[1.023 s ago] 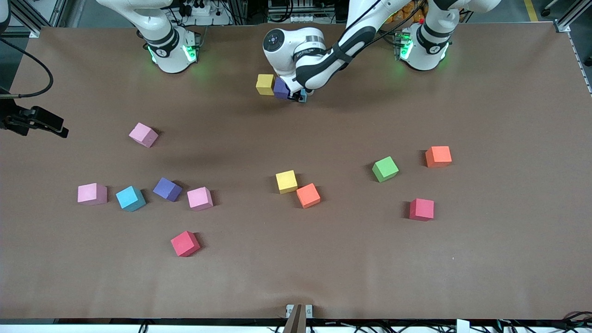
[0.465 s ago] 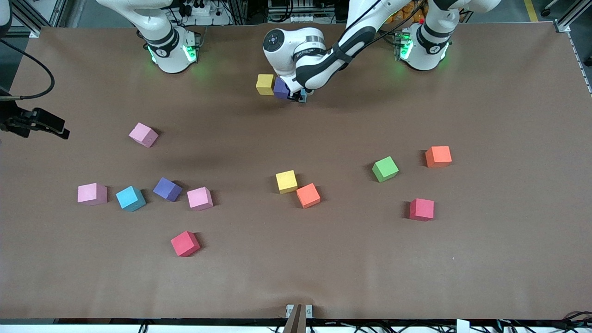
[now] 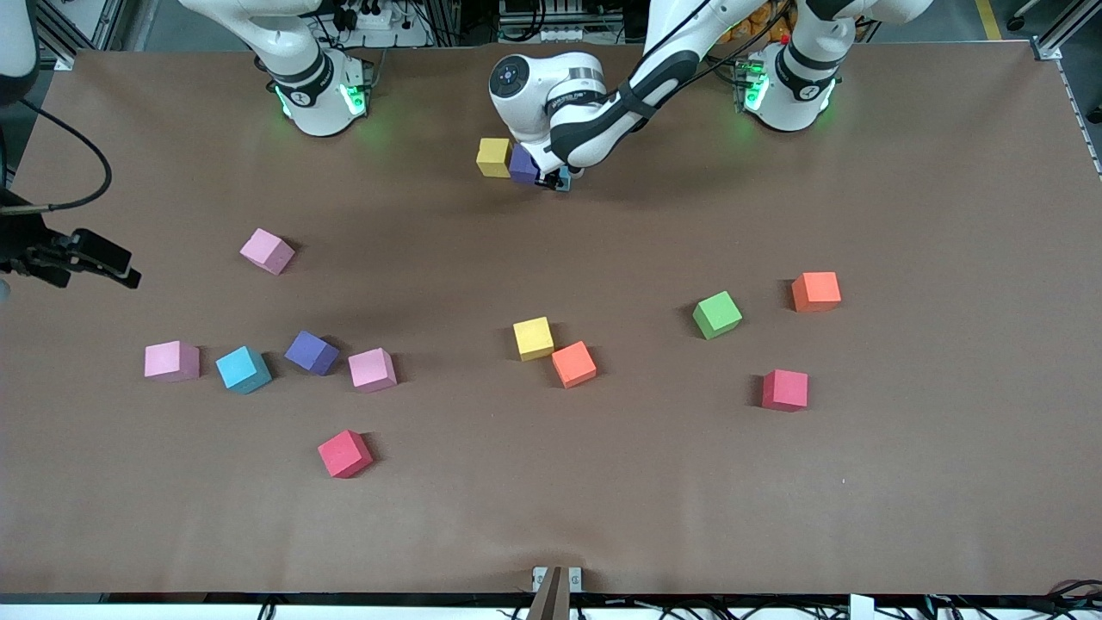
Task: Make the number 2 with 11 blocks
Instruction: 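Lower the cyan cube beside the purple cube and open the left gripper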
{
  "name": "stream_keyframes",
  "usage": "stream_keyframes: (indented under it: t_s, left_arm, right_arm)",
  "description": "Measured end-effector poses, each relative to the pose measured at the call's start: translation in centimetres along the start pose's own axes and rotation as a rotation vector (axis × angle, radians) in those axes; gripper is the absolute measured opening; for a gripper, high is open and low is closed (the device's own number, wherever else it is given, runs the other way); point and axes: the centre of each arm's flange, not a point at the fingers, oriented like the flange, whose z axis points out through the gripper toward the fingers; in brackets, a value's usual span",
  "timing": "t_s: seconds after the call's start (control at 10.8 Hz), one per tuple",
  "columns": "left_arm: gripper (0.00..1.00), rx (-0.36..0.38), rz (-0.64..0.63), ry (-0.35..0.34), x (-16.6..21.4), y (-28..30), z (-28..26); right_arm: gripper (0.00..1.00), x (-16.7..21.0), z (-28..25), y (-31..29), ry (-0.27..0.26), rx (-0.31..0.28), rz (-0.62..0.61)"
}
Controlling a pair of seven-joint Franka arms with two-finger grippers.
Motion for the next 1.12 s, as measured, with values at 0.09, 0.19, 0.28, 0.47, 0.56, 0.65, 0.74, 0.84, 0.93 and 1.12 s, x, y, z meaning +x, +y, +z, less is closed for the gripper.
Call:
stream_keyframes:
  t_s: [0.09,0.19,0.28,0.47,0.56,0.65,0.74,0.84,0.93,1.12]
  left_arm:
    - [0.56,0.0,0.0,0.0,0.0,0.0,0.0]
    - [0.56,0.0,0.0,-0.001,0.0,0.0,0.0]
    - [0.56,0.0,0.0,-0.002,-0.1,0.1,-0.1]
    - [0.56,-0.002,0.003,-0.003,-0.3,-0.1,-0.1]
    - [0.56,-0.003,0.006,-0.003,-0.4,-0.2,-0.1]
    - [0.56,-0.004,0.007,-0.003,-0.5,-0.2,-0.1]
    - [0.56,-0.004,0.008,-0.003,-0.5,-0.2,-0.1]
    - [0.62,-0.002,0.011,-0.002,-0.6,-0.4,0.0]
    - [0.75,0.002,0.021,0.001,-1.0,-0.8,0.3]
    - [1.0,0.008,0.034,0.006,-1.7,-1.5,0.8]
  right_arm:
    - [1.0,0.3,0.5,0.0,0.009,-0.001,0.0]
    - [1.0,0.6,1.2,0.1,0.016,-0.001,0.001]
    - [1.0,1.0,2.0,0.1,0.023,-0.002,0.002]
    - [1.0,1.5,3.2,0.2,0.036,-0.003,0.003]
    - [1.0,1.6,3.5,0.2,0.036,-0.003,0.003]
    - [1.0,1.6,3.6,0.2,0.037,-0.003,0.003]
    - [1.0,1.7,3.6,0.2,0.038,-0.003,0.002]
    - [1.0,1.7,3.6,0.2,0.038,-0.003,0.002]
    - [1.0,1.7,3.6,0.1,0.038,-0.003,0.001]
    - [1.0,1.7,3.6,0.0,0.038,-0.003,-0.001]
